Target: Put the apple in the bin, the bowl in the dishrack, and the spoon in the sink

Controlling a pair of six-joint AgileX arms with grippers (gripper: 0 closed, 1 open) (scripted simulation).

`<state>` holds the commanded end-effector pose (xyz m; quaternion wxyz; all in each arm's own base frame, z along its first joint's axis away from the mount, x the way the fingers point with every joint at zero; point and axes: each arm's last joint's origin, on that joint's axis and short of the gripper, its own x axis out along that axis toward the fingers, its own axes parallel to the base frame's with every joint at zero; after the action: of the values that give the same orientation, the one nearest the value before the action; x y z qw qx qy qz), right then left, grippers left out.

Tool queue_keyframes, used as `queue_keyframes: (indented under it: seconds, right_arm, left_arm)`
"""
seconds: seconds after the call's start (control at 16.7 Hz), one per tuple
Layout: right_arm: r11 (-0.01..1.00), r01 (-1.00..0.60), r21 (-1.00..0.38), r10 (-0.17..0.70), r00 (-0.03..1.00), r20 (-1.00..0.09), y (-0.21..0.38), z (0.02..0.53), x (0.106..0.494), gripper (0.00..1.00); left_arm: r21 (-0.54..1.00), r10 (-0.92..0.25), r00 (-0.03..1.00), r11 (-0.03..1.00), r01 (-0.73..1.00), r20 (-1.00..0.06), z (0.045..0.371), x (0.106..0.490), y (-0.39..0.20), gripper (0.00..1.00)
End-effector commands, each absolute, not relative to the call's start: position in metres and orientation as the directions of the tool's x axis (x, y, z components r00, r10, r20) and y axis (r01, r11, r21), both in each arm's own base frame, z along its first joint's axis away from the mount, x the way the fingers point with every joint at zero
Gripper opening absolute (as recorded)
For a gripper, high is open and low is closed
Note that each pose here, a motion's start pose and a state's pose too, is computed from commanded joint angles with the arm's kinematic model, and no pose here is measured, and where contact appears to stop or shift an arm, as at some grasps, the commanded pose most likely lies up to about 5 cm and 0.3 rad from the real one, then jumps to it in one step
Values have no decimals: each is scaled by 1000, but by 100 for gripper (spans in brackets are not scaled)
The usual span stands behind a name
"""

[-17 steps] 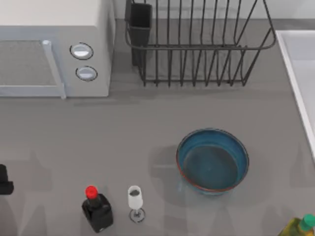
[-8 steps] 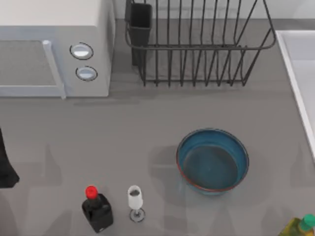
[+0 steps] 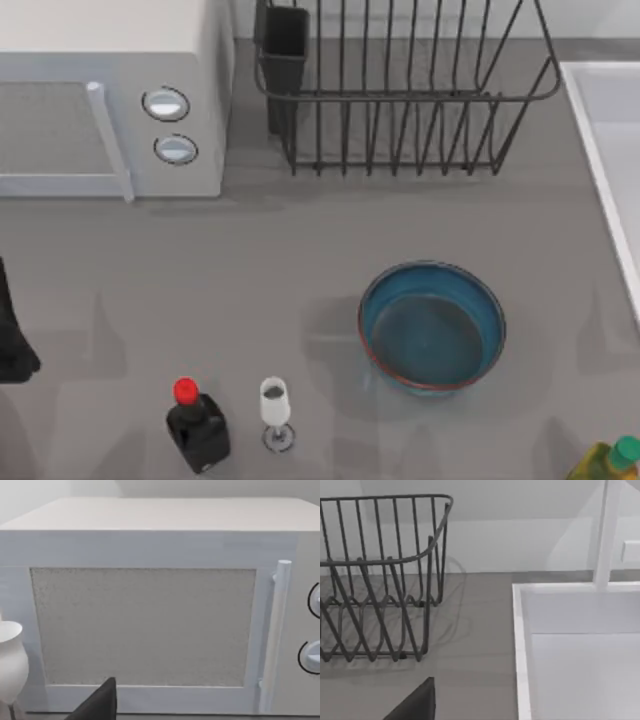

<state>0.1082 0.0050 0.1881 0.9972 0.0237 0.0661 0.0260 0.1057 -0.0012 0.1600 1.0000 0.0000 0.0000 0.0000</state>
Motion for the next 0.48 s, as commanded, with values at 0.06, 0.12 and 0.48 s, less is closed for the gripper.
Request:
queue_keyframes:
  seconds: [0.06,0.12,0.48]
  right_arm:
    - [996,-63,69,75,980,-182,8,198,111,100]
    - [993,-77,89,97,965,-243,11,209,115,100]
    - [980,-79,183,187,683,-706,47,254,178,100]
  left_arm:
    - [0,0,1000,1000,0,0,160,106,-1,100]
    - [0,0,1000,1000,0,0,160,106,-1,100]
    - [0,0,1000,1000,0,0,160,106,-1,100]
